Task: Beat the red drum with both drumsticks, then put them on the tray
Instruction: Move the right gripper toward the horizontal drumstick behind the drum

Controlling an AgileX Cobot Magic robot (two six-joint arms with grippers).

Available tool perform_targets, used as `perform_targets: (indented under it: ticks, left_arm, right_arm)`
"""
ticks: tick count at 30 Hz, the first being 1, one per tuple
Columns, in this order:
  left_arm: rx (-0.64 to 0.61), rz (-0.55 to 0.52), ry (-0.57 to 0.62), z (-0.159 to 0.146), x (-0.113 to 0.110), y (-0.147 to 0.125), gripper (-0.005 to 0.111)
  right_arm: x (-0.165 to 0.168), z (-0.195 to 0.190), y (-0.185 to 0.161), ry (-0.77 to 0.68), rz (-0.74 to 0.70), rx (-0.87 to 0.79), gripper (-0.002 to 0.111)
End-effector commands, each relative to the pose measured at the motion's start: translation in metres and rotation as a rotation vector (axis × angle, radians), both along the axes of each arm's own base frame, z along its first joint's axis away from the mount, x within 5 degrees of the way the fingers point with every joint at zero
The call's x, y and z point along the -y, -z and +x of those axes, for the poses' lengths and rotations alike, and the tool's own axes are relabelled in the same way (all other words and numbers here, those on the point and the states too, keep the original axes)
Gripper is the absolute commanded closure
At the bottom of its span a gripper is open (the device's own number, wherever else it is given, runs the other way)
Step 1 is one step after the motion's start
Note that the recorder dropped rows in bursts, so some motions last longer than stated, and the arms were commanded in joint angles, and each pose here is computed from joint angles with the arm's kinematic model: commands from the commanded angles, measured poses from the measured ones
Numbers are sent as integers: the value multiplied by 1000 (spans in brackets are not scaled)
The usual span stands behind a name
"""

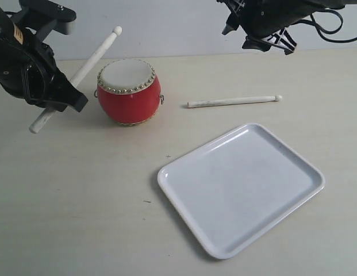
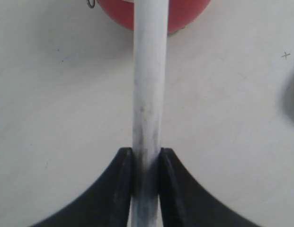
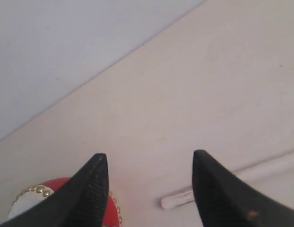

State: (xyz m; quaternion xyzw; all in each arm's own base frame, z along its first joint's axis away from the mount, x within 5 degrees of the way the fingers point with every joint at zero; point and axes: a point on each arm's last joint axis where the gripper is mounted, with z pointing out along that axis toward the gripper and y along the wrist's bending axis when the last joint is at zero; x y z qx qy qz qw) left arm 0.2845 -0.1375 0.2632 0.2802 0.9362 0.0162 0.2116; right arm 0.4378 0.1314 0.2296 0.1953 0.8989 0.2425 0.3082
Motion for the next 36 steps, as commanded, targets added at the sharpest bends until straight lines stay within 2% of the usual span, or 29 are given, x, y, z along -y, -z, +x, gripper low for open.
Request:
perform_targets:
  ticks: [1, 19, 23, 27, 31, 36]
  left_arm:
    - [14, -15, -11, 1, 0, -3, 107]
    - [16, -17, -11, 2, 0, -3, 107]
    - [17, -15, -9, 1, 0, -1, 107]
    - [21, -10, -5, 1, -1, 0, 107]
    - [23, -6, 0, 1, -1, 0, 107]
    - [23, -6, 0, 1, -1, 0, 107]
  right_arm:
    - [0, 0, -8, 85, 106, -50, 57]
    - [-2, -1, -8, 100, 133, -73, 57]
    - [-1, 5, -9, 123, 146, -12, 57]
    - [-1, 8, -8, 201, 222, -14, 57]
    - [-2, 6, -5, 394, 420, -158, 57]
    - [-4, -2, 1, 487, 483, -310, 57]
